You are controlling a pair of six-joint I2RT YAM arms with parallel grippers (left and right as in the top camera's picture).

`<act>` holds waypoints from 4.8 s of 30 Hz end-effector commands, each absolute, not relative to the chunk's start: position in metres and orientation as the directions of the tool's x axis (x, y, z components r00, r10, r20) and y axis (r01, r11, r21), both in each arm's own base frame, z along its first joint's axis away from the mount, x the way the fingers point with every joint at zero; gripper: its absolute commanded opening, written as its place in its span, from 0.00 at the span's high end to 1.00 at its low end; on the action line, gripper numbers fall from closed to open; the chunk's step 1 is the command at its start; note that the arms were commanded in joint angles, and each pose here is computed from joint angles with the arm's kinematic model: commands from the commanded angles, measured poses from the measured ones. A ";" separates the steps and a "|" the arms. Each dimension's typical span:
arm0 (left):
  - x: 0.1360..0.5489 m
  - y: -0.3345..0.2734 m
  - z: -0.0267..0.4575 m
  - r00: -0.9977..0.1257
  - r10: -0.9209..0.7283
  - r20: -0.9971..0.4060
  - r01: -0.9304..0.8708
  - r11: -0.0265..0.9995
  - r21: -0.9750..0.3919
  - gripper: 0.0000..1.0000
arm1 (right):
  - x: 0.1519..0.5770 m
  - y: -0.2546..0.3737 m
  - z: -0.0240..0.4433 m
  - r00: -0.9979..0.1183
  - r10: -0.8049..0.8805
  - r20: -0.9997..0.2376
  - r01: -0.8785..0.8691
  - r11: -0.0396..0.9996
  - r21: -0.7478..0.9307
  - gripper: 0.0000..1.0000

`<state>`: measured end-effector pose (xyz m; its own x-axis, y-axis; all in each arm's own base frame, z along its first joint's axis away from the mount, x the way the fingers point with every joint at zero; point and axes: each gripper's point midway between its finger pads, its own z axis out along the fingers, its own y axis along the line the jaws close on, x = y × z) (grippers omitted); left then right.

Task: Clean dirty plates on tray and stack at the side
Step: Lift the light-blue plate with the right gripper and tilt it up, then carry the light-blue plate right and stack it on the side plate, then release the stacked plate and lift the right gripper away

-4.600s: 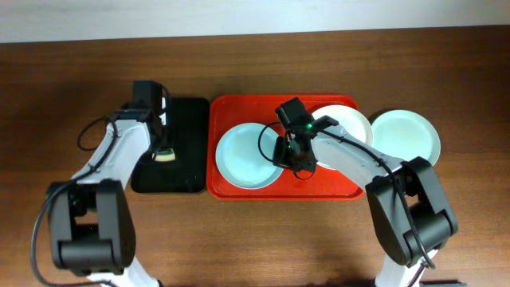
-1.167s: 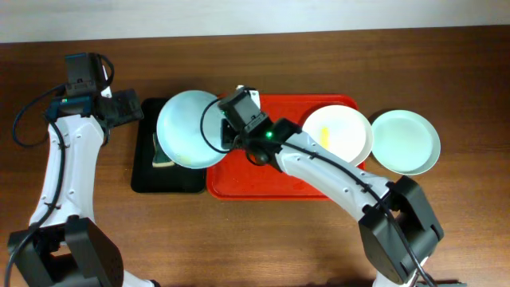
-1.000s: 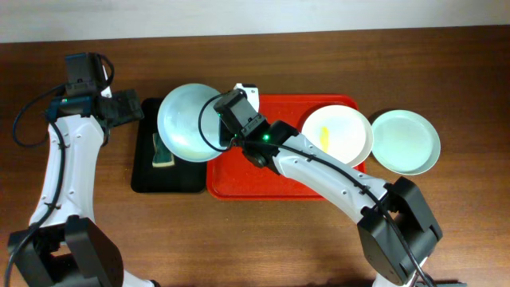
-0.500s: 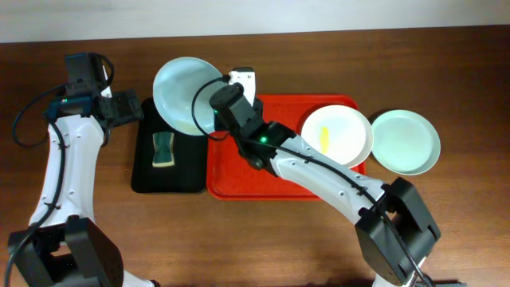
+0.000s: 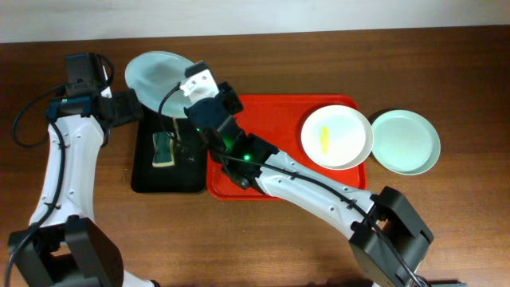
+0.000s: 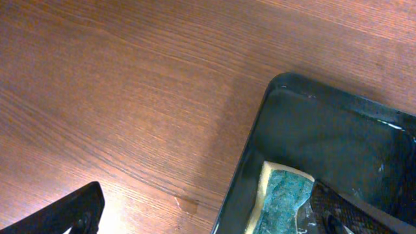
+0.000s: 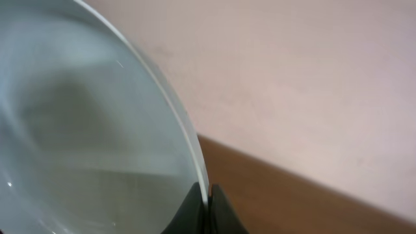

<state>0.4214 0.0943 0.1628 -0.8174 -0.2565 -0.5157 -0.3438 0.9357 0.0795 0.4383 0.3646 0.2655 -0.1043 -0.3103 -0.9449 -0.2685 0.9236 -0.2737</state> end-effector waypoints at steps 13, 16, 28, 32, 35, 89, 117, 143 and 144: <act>0.422 0.097 0.168 -0.807 -0.262 -0.529 -0.357 0.931 0.083 0.00 | 0.424 0.380 0.336 0.178 -0.536 -0.825 -0.131 0.818 -0.560 0.96; 0.422 0.097 0.168 -0.807 -0.262 -0.529 -0.356 0.931 0.083 0.01 | 0.423 0.379 0.347 0.213 -0.572 -0.792 -0.096 0.794 -0.600 0.96; 0.422 0.097 0.168 -0.807 -0.262 -0.529 -0.356 0.931 0.083 0.01 | 0.419 0.373 0.378 0.293 -0.583 -0.758 -0.005 0.791 -0.611 0.96; 0.422 0.097 0.168 -0.807 -0.262 -0.529 -0.356 0.931 0.083 0.01 | 0.418 0.373 0.381 0.299 -0.574 -0.762 0.001 0.799 -0.602 0.96; 0.422 0.098 0.168 -0.807 -0.263 -0.529 -0.357 0.931 0.083 0.01 | 0.418 0.373 0.380 0.299 -0.575 -0.762 0.000 0.798 -0.602 0.96; 0.422 0.097 0.168 -0.807 -0.262 -0.529 -0.356 0.931 0.083 0.01 | 0.403 -0.058 0.156 -0.763 0.462 -0.453 0.524 0.852 -0.013 0.96; 0.422 0.097 0.168 -0.807 -0.262 -0.529 -0.356 0.931 0.083 0.01 | 0.299 -0.191 0.076 -0.536 0.814 -0.227 0.834 0.552 0.010 0.96; 0.422 0.097 0.168 -0.807 -0.262 -0.529 -0.356 0.931 0.083 0.01 | 0.328 -0.107 0.070 -0.806 0.580 -0.118 0.554 0.810 0.195 0.41; 0.422 0.097 0.168 -0.807 -0.262 -0.529 -0.357 0.931 0.083 0.01 | 0.333 -0.098 0.070 -0.836 0.533 -0.128 0.506 0.841 0.192 0.42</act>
